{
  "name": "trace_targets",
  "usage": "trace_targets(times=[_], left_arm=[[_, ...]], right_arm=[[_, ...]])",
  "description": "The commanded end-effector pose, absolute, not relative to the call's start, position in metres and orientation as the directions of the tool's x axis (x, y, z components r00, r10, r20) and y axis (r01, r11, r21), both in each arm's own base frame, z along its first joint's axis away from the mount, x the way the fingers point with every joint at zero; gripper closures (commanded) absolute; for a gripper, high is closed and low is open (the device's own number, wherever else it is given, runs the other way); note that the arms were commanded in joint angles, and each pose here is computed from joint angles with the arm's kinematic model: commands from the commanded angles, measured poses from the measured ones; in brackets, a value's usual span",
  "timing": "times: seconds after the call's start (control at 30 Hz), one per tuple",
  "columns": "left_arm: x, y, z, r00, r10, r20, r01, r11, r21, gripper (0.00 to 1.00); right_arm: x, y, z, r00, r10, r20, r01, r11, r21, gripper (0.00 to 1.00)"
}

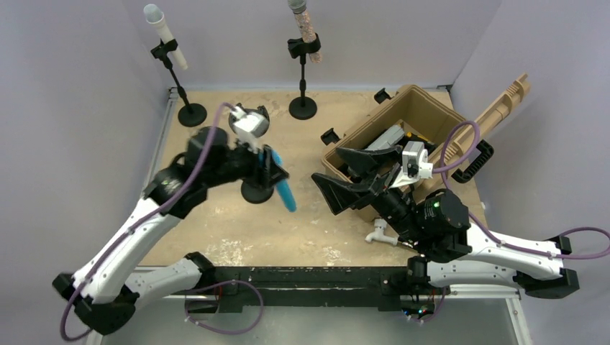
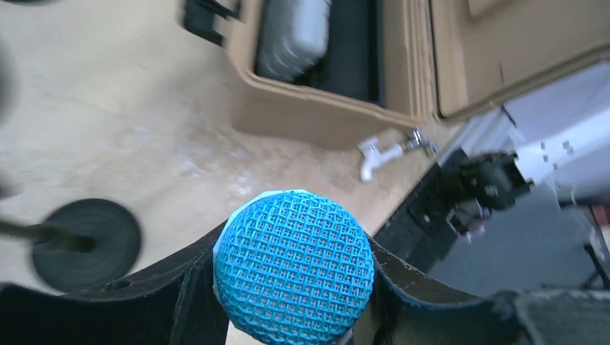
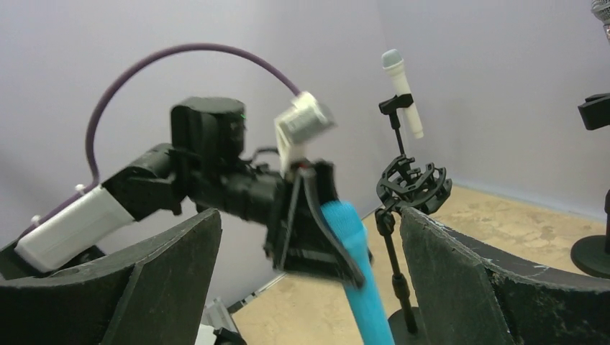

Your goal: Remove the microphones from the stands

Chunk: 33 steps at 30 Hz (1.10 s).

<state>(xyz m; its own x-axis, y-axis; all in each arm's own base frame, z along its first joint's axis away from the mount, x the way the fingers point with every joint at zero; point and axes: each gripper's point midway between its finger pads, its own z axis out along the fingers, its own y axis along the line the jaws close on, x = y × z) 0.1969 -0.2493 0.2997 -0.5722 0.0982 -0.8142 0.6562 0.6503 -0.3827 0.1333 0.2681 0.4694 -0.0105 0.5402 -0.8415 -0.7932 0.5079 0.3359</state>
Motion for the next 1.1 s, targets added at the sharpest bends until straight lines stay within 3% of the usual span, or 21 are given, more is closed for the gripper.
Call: trace_targets(times=[0.0,0.17,0.3,0.4,0.47,0.57,0.63,0.8,0.87,0.93,1.07], left_arm=[[0.212,-0.190,0.334,-0.527,0.033,-0.849,0.605,0.717,-0.347,1.00],[0.210,-0.148,0.314,-0.705,-0.020,-0.709,0.463,0.745,-0.480,1.00],[0.223,-0.114,0.300,-0.680,-0.141,-0.719,0.305,0.838,-0.453,1.00],[0.239,-0.062,0.283,-0.642,-0.326,-0.694,0.012,0.901,-0.435,1.00],[0.244,-0.014,0.265,-0.587,-0.473,-0.657,-0.269,0.880,-0.393,1.00],[0.240,0.052,0.243,-0.463,-0.616,-0.638,-0.608,0.744,-0.277,1.00],[0.244,0.074,0.234,-0.363,-0.705,-0.609,-0.709,0.633,-0.311,1.00],[0.281,0.092,0.195,-0.090,-0.929,-0.360,-0.766,0.295,-0.571,1.00],[0.295,0.092,0.177,0.042,-0.987,-0.156,-0.763,0.070,-0.643,1.00],[0.317,0.096,0.164,0.127,-0.991,-0.033,-0.719,-0.069,-0.691,1.00],[0.334,0.130,0.138,0.263,-0.963,-0.060,-0.745,-0.163,-0.647,1.00]], right_arm=[[0.129,0.264,0.485,0.013,0.573,-0.820,-0.810,0.486,0.327,0.08],[0.129,0.264,0.485,0.014,0.572,-0.820,-0.810,0.488,0.326,0.08],[0.129,0.266,0.484,0.018,0.570,-0.822,-0.813,0.486,0.319,0.07],[0.128,0.269,0.484,0.016,0.559,-0.829,-0.816,0.486,0.313,0.08],[0.128,0.268,0.485,0.017,0.559,-0.829,-0.816,0.487,0.312,0.08],[0.128,0.265,0.486,0.015,0.567,-0.824,-0.816,0.483,0.318,0.07],[0.127,0.265,0.486,0.010,0.571,-0.821,-0.817,0.478,0.322,0.08],[0.126,0.268,0.486,0.004,0.569,-0.822,-0.822,0.470,0.321,0.08],[0.126,0.269,0.487,0.008,0.567,-0.824,-0.824,0.471,0.316,0.08],[0.126,0.269,0.488,0.006,0.567,-0.824,-0.823,0.471,0.318,0.08],[0.128,0.269,0.486,0.006,0.565,-0.825,-0.817,0.478,0.321,0.08]])
